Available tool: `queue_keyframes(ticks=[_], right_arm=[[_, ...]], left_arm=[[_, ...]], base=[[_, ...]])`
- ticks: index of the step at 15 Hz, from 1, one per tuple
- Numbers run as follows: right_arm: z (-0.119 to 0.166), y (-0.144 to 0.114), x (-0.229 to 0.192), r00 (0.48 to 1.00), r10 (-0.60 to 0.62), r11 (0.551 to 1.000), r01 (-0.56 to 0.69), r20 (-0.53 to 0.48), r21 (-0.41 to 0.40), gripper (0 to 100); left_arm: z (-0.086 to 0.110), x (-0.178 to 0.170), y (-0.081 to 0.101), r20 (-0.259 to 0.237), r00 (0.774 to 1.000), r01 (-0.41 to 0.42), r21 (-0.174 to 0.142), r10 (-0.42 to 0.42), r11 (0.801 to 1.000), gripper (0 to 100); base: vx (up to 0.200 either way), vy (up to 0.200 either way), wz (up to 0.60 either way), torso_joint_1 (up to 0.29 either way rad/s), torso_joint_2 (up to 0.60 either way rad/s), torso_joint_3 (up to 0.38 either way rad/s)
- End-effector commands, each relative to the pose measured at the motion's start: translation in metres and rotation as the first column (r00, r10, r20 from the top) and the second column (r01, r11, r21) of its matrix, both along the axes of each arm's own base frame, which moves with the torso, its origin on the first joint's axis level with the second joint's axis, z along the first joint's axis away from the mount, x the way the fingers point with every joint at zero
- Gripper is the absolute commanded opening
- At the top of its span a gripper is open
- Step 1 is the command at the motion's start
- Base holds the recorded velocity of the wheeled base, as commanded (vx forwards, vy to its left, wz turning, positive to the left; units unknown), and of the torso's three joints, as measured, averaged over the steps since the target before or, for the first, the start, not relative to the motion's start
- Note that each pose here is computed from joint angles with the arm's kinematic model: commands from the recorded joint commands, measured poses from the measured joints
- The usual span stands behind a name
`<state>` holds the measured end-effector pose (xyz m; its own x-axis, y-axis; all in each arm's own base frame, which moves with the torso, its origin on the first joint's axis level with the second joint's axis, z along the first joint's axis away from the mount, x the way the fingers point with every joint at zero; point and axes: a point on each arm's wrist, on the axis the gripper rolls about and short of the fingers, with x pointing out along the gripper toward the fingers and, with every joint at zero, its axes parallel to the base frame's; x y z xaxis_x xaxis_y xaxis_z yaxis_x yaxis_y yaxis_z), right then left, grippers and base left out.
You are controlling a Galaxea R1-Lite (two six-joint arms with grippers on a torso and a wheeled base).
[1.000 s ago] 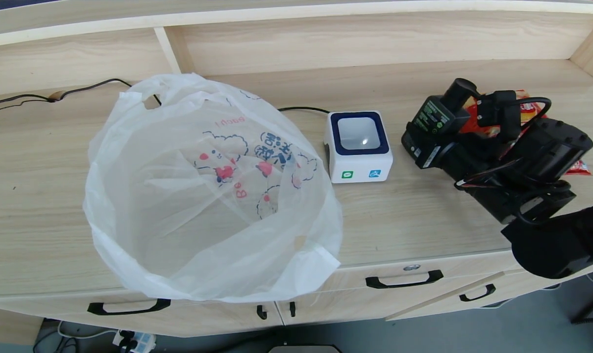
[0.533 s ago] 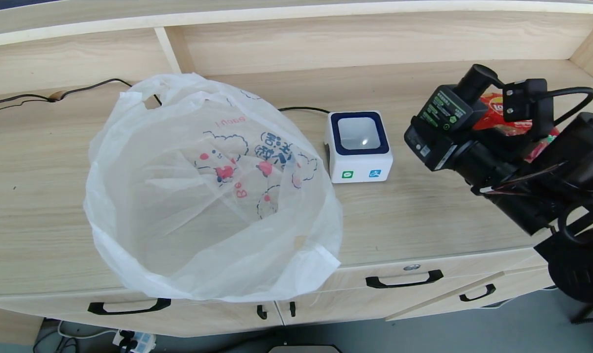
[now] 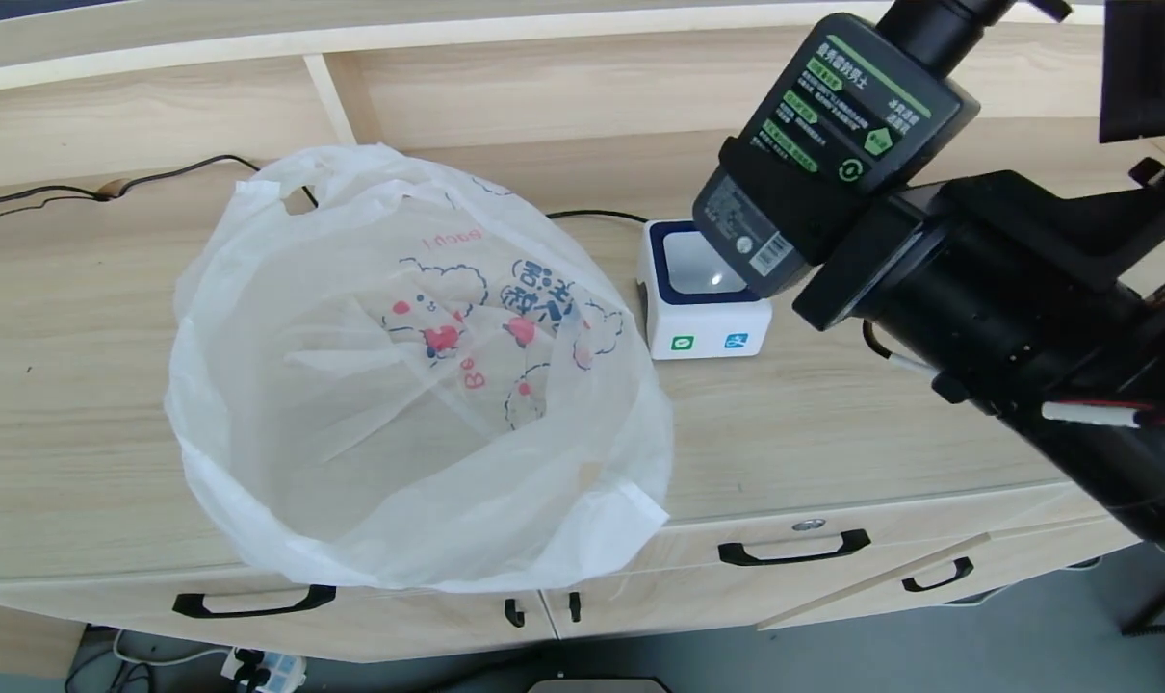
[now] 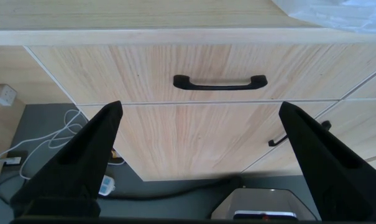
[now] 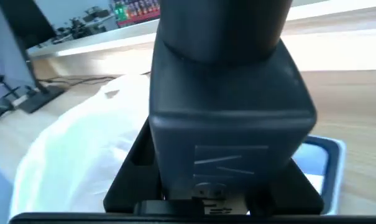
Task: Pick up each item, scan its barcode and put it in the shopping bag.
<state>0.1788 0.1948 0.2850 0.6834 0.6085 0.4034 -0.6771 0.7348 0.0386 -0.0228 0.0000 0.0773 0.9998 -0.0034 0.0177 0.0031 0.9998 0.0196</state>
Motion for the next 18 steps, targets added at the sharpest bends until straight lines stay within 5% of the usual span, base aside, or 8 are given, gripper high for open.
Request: queue_keyframes(ticks=[1,7,10,18], right_arm=[[0.021,0.023,-0.075,0.957,0.282,0.959,-0.283,-0.064,-0.001,0],[0.018,0.036,-0.101,0.849,0.48,0.877,-0.459,-0.221,0.141,0],[0.011,0.042,-0.103,0.803,0.545,0.838,-0.53,-0.241,0.128,0],[0.008,0.047,-0.101,0.77,0.568,0.823,-0.541,-0.29,0.176,0]], left_arm=[[0.0,0.0,0.0,-0.001,1.0,0.0,0.0,0.0,1.0,100],[0.0,0.0,0.0,-0.001,1.0,0.0,0.0,0.0,1.0,100],[0.0,0.0,0.0,-0.001,1.0,0.0,0.0,0.0,1.0,100],[0.0,0.0,0.0,0.001,1.0,0.0,0.0,0.0,1.0,100]], base=[[0.0,0.0,0.0,0.0,0.0,0.0],[0.0,0.0,0.0,0.0,0.0,0.0],[0.0,0.0,0.0,0.0,0.0,0.0],[0.0,0.0,0.0,0.0,0.0,0.0]])
